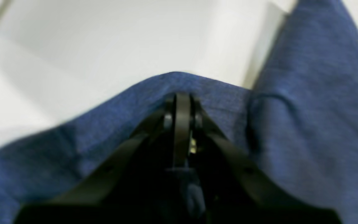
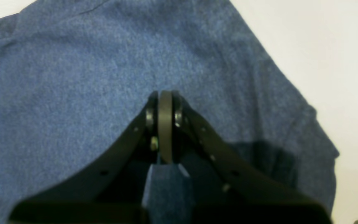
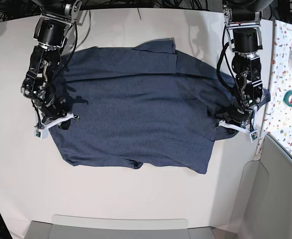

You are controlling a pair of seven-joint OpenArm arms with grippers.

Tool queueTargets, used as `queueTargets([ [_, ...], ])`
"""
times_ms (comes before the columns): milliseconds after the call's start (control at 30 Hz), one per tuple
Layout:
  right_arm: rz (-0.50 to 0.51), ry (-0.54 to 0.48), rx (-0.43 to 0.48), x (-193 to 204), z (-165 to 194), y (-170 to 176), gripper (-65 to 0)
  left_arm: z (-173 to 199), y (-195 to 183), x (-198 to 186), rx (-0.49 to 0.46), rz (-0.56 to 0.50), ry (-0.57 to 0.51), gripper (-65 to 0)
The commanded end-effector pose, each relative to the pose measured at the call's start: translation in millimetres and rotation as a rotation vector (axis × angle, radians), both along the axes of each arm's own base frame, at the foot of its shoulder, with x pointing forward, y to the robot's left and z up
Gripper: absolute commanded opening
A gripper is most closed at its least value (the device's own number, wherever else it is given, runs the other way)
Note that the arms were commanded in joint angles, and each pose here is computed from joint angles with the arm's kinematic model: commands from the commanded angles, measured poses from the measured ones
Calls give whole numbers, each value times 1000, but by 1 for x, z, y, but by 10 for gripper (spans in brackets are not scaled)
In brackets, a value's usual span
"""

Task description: Layout the t-shirt on the table in an organized manner, then fold the t-shirt properly

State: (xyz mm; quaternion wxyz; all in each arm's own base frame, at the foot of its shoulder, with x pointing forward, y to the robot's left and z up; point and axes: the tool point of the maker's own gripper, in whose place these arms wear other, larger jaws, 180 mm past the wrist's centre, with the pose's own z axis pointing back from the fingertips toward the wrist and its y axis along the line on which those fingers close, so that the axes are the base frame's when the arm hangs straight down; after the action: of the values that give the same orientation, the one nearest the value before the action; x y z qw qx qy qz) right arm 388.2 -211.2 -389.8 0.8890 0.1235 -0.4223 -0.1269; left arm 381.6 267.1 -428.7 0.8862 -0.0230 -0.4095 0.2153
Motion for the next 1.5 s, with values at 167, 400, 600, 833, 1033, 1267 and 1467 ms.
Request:
queueTargets([
  [167, -105, 22, -16, -18, -5, -40, -650, -11, 25, -18, 57, 52, 85, -648],
  [400, -179, 59, -14, -45, -19, -64, -650, -14, 67, -34, 130, 232, 118, -648],
  [600, -183, 66, -34, -51, -18, -73, -650, -8, 65, -41, 143, 225, 97, -648],
  [833, -172, -36, -121, -54, 24, -79, -650, 40, 43, -44, 170, 154, -47, -648],
  [1033, -153, -190, -222, -51, 87, -77, -650, 90, 21, -41, 184, 92, -179, -646],
  [1267, -86, -264, -252, -44, 133, -47, -650, 112, -10, -34, 140, -23, -211, -646],
  [1467, 14, -265, -183, -22, 124, 1, -650, 96, -34, -5, 48, -99, -147, -646],
])
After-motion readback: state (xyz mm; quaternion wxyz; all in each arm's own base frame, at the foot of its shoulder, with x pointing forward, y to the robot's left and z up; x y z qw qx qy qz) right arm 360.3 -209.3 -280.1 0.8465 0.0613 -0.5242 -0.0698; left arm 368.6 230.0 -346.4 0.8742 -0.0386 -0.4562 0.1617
